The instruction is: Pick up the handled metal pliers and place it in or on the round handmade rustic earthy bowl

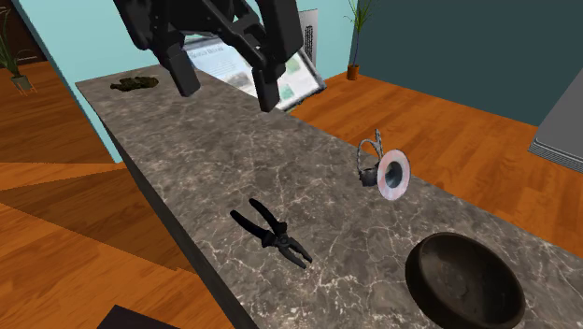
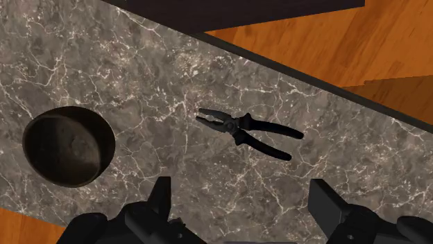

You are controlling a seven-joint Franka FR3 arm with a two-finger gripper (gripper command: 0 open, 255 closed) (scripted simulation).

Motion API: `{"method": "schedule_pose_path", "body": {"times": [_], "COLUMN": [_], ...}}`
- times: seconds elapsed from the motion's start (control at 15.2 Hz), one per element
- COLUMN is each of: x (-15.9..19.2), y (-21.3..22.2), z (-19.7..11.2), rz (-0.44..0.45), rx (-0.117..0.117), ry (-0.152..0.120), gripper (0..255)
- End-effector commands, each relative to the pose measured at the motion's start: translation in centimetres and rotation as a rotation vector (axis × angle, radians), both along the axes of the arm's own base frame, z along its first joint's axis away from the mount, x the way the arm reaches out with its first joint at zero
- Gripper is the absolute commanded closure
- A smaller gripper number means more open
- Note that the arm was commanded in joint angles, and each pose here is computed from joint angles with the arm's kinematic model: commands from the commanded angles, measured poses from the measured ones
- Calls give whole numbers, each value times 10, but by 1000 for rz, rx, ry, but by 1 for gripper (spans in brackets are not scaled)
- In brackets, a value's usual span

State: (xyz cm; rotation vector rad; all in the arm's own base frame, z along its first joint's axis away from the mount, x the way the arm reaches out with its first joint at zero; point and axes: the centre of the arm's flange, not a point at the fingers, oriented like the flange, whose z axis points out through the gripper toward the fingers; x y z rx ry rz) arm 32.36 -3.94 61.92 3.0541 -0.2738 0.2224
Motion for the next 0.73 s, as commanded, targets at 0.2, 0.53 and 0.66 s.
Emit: {"method": "schedule_pose_path", "body": {"times": [0.2,0.53,0.66], "x": [14,38,48], "y": [-8,-18,-21], "z": [-37,-98,-123], "rz": [81,215,268], "rx": [9,25,32], "ry": [9,24,30], "gripper": [0,0,0]}}
